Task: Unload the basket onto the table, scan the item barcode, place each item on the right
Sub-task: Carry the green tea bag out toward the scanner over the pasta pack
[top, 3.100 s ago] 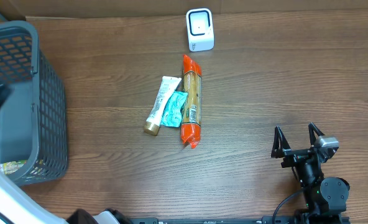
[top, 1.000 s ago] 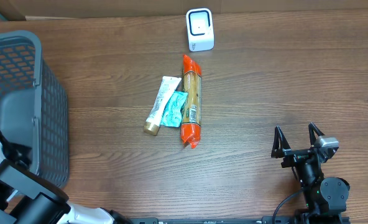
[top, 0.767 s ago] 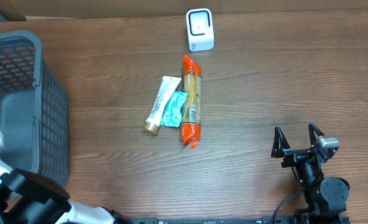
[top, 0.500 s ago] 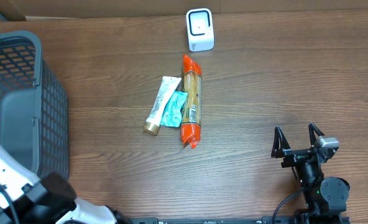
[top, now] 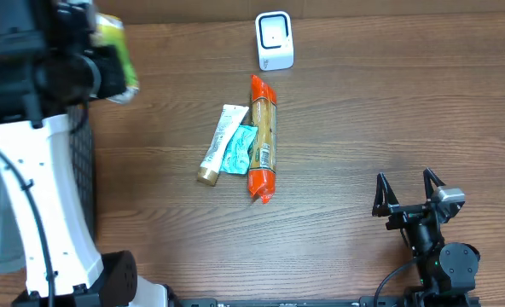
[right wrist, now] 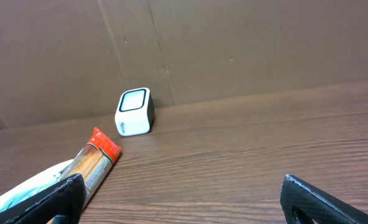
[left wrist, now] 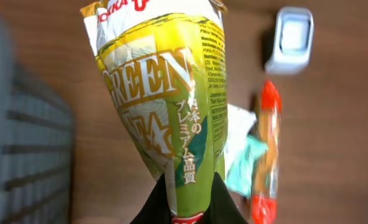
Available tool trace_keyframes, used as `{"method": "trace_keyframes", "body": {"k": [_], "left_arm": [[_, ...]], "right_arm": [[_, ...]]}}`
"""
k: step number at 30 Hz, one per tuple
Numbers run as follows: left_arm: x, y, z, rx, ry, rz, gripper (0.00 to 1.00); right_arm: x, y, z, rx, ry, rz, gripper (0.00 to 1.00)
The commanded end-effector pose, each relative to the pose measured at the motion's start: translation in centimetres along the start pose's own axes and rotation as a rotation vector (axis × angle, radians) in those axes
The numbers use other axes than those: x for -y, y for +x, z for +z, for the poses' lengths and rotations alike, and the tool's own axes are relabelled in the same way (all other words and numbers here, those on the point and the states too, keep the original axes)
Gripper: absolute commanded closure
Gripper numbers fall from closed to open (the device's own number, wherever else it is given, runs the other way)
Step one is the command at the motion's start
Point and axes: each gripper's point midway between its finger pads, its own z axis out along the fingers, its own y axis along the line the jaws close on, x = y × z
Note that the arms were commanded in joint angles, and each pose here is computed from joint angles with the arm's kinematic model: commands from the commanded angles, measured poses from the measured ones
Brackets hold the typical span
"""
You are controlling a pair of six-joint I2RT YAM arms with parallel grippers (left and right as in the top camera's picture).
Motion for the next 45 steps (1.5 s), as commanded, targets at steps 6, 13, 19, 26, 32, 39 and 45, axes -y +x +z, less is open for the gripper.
{"method": "trace_keyframes", "body": {"k": [6, 13, 19, 26, 32, 39, 45], "left_arm": [[6.4, 6.6, 9.9, -0.291, 0.125, 0.172, 0.95], [14.0, 11.0, 15.7, -0.314, 0.258, 0.224, 0.96], [20.1, 13.5, 18.1, -0.237, 0.351, 0.338, 0.96], [22.3, 16.2, 21.7, -0.237, 0.303, 0.264, 0.96], [23.2, 19.9, 25.5, -0.341, 0.275, 0.23, 0.94], [24.2, 20.5, 25.9, -0.352, 0.298, 0.247, 0.3], [24.0, 16.0, 21.5, -0.221, 0.284, 0.301, 0.03]], "right_arm": [[0.1, 0.1, 0.0, 0.007, 0.007, 0.003, 0.0], [0.1, 0.1, 0.0, 0.007, 0.007, 0.003, 0.0], [0.1, 0.1, 0.0, 0.007, 0.007, 0.003, 0.0], [0.1, 0.1, 0.0, 0.007, 0.007, 0.003, 0.0], [0.1, 0.1, 0.0, 0.007, 0.007, 0.003, 0.0], [0.1, 0.1, 0.0, 0.007, 0.007, 0.003, 0.0], [0.1, 0.1, 0.0, 0.007, 0.007, 0.003, 0.0]]}}
